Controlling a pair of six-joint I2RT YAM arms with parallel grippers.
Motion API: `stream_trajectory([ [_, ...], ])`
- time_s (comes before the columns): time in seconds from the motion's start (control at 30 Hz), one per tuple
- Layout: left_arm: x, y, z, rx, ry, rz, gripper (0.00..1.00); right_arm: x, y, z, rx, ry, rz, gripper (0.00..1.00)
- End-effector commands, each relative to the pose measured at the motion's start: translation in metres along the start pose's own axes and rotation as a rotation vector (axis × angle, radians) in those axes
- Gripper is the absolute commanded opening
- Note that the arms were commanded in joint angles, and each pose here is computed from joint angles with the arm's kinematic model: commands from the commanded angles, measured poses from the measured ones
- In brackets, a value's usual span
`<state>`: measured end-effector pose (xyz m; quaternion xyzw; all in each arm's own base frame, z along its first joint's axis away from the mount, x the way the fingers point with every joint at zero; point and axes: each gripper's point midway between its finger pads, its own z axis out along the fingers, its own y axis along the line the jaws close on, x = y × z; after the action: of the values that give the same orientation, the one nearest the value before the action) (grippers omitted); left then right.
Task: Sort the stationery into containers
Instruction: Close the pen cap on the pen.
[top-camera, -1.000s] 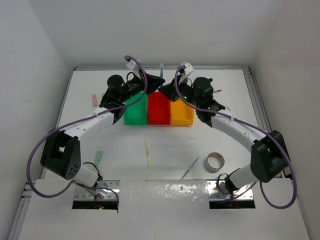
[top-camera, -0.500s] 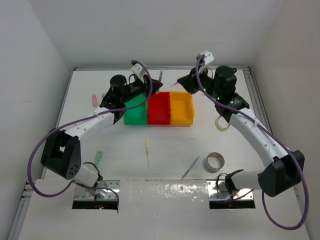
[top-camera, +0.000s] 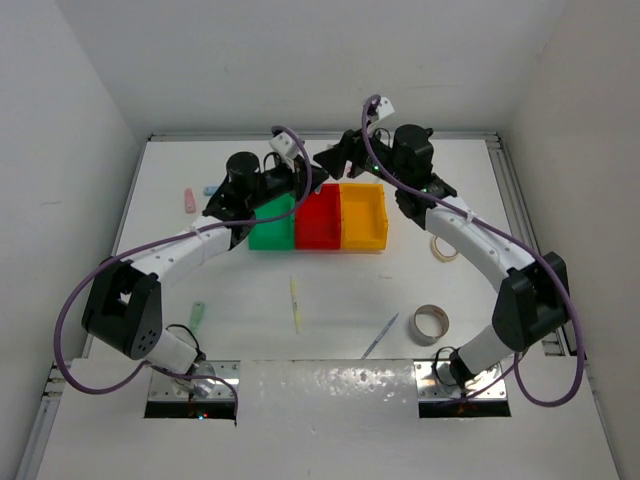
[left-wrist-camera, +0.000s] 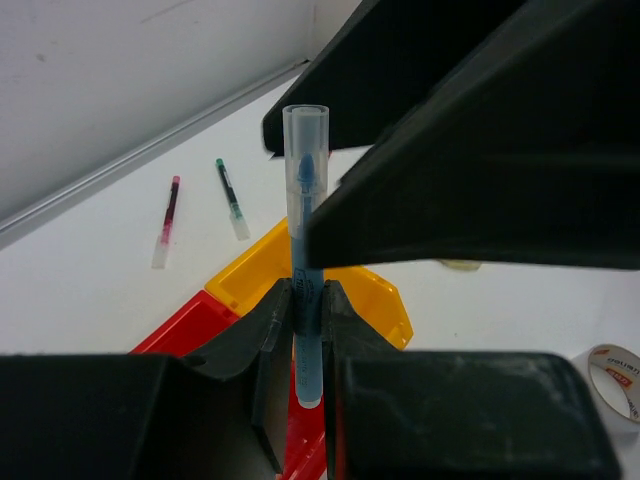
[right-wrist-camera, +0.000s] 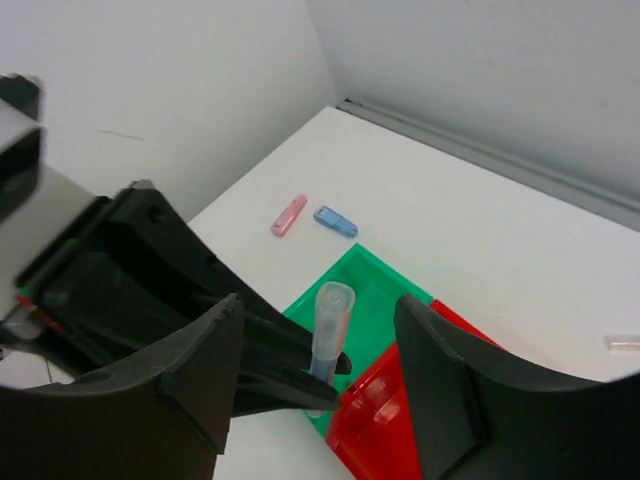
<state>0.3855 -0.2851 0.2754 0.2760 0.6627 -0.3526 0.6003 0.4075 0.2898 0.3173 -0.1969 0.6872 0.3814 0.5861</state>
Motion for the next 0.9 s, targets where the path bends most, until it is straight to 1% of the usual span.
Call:
stream_trajectory([
  [0.0,-0.014,-0.01,0.0,0.029,-0.04,0.027,0.0,-0.045,0.012,0.007,-0.021,-0.138,-0.005,0.59],
  [0.03,-0.015,-0.011,0.0,0.031,-0.041,0.027,0.0,-0.041,0.009,0.008,-0.01,-0.136,0.003,0.58],
  [0.07,-0.015,-0.011,0.0,0.031,-0.041,0.028,0.0,-0.041,0.007,0.009,-0.001,-0.141,0.012,0.55],
  [0.17,-0.015,-0.011,0.001,0.031,-0.043,0.028,0.0,-0.034,0.002,0.011,0.009,-0.147,0.031,0.31],
  [0.2,-0.016,-0.011,0.001,0.03,-0.05,0.028,0.0,-0.03,0.001,0.012,0.009,-0.145,0.038,0.17],
  [0.23,-0.018,-0.012,0.001,0.033,-0.057,0.018,0.0,-0.025,0.001,0.014,0.007,-0.136,0.048,0.1],
  [0.3,-0.035,-0.012,0.002,0.028,-0.114,0.017,0.0,-0.009,-0.004,0.016,0.015,-0.106,0.08,0.0],
  [0.33,-0.042,-0.011,0.002,0.019,-0.138,-0.006,0.0,-0.003,-0.003,0.016,0.016,-0.097,0.096,0.0],
  [0.37,-0.058,-0.012,0.002,0.022,-0.192,0.005,0.0,-0.002,-0.003,0.015,0.013,-0.102,0.092,0.0],
  [0.4,-0.067,-0.012,0.002,0.021,-0.221,0.003,0.0,0.011,0.001,0.015,0.008,-0.08,0.096,0.0],
  [0.47,-0.088,-0.012,0.003,0.025,-0.295,-0.007,0.0,0.021,0.002,0.014,0.023,-0.072,0.073,0.0],
  [0.5,-0.092,-0.012,0.003,0.025,-0.308,-0.005,0.0,0.035,-0.003,0.01,0.058,-0.064,0.105,0.0],
  [0.57,-0.099,-0.017,0.004,0.068,-0.328,0.013,0.0,0.033,-0.004,0.003,0.076,-0.109,0.091,0.0],
  [0.6,-0.099,-0.019,0.005,0.086,-0.328,0.02,0.0,0.048,-0.005,0.0,0.083,-0.081,0.094,0.0],
  [0.63,-0.1,-0.023,0.005,0.113,-0.331,0.035,0.0,0.051,-0.006,-0.002,0.082,-0.068,0.073,0.0],
  [0.7,-0.104,-0.022,0.006,0.112,-0.339,0.044,0.0,0.073,0.004,-0.005,0.061,0.005,0.053,0.0],
  [0.73,-0.102,-0.019,0.008,0.113,-0.334,0.043,0.0,0.08,0.008,-0.006,0.05,0.023,0.012,0.0],
  [0.8,-0.106,-0.017,0.009,0.12,-0.338,0.018,0.0,0.103,0.016,-0.01,0.036,0.081,-0.002,0.0],
  [0.87,-0.112,-0.015,0.008,0.133,-0.353,0.005,0.0,0.114,0.015,-0.013,0.046,0.093,0.016,0.0],
])
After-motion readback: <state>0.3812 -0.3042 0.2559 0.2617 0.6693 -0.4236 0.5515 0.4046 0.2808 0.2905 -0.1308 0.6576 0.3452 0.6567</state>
